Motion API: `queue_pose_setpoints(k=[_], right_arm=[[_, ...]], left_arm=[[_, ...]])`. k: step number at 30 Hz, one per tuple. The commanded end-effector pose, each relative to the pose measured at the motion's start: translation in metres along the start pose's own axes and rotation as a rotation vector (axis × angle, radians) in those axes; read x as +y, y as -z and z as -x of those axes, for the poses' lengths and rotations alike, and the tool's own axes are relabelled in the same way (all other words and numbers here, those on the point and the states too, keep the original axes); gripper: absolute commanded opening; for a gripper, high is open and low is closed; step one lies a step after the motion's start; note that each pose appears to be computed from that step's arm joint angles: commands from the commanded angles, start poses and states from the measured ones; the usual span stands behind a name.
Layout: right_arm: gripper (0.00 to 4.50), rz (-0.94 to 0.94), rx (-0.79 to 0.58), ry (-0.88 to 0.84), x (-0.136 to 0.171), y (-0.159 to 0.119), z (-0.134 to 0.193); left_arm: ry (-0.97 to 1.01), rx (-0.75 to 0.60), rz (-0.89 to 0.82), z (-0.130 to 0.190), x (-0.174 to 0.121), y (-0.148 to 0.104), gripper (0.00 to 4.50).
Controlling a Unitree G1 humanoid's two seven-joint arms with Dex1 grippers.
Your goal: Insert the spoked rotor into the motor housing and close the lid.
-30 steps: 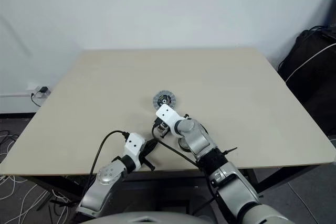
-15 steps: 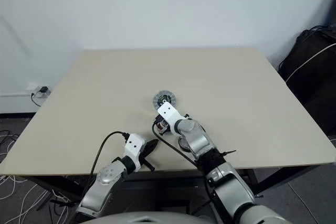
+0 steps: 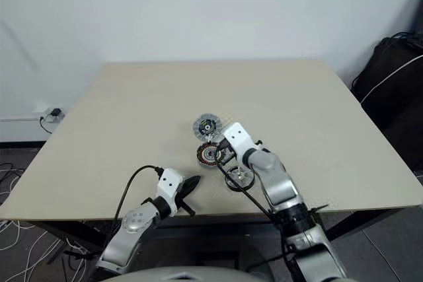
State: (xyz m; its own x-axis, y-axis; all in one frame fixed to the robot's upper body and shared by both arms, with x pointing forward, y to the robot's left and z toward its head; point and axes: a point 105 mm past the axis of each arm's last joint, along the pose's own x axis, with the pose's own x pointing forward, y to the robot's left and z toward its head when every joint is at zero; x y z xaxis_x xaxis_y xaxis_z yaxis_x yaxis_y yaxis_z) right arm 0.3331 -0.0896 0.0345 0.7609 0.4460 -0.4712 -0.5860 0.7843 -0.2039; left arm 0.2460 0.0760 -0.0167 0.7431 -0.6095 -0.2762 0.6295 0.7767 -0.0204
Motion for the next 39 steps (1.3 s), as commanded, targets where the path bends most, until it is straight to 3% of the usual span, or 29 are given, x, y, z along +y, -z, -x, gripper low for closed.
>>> queue_pose_setpoints(k=[1, 22, 39], right_arm=[[0.02, -0.019, -0.047, 0.023, -0.009, -0.01, 0.013], [0.02, 0.059, -0.031, -0.142, 0.041, -0.028, -0.037], [0.02, 0.085, 0.035, -0.158, 0.039, -0.015, -0.051]], left_arm=[[0.024, -0.034, -0.014, -0.002, -0.001, -0.011, 0.0], [0.026, -0.036, -0.011, -0.002, -0.002, -0.016, 0.0], [0.005, -0.046, -0.002, 0.0, -0.002, -0.018, 0.0]])
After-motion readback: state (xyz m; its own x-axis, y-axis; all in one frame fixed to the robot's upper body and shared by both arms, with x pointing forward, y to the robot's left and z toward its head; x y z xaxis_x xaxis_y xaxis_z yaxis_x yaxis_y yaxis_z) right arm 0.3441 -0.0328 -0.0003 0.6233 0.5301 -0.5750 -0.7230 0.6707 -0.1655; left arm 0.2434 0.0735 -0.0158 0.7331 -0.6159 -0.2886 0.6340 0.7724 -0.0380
